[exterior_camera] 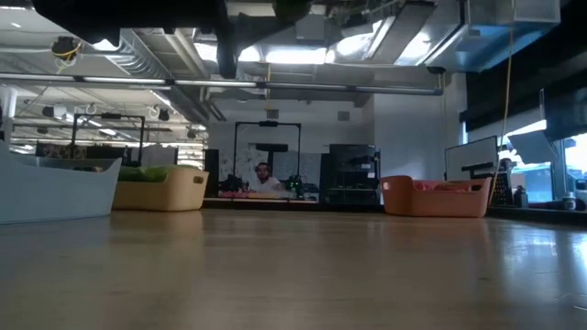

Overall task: Sort produce into baskets
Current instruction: Put the top green lime into the white bin

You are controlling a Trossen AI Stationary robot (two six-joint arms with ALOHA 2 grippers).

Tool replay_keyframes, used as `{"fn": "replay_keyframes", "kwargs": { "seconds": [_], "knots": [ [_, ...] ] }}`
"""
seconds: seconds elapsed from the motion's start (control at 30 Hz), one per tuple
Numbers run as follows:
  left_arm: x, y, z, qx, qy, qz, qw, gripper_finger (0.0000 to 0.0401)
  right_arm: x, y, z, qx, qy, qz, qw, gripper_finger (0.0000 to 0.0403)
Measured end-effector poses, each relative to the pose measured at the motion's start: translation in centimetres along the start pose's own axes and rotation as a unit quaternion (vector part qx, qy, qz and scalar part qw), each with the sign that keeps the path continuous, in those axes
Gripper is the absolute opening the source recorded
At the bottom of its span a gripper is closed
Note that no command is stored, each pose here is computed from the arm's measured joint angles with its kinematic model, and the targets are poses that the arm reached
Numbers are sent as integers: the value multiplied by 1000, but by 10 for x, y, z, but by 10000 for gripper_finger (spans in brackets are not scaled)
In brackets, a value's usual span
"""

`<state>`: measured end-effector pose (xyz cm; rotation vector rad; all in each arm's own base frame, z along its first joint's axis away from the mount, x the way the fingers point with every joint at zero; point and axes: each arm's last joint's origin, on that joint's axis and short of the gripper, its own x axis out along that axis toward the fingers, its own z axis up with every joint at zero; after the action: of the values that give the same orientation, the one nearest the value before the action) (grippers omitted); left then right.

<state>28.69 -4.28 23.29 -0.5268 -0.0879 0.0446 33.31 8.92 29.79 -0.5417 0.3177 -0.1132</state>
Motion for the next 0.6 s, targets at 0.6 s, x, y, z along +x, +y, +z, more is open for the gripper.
{"fn": "replay_keyframes", "kwargs": {
  "seconds": [0.6],
  "knots": [
    [-3, -1, 1, 29, 15, 8, 999, 170, -12, 6, 3, 15, 16, -5, 1000, 266]
  ]
}}
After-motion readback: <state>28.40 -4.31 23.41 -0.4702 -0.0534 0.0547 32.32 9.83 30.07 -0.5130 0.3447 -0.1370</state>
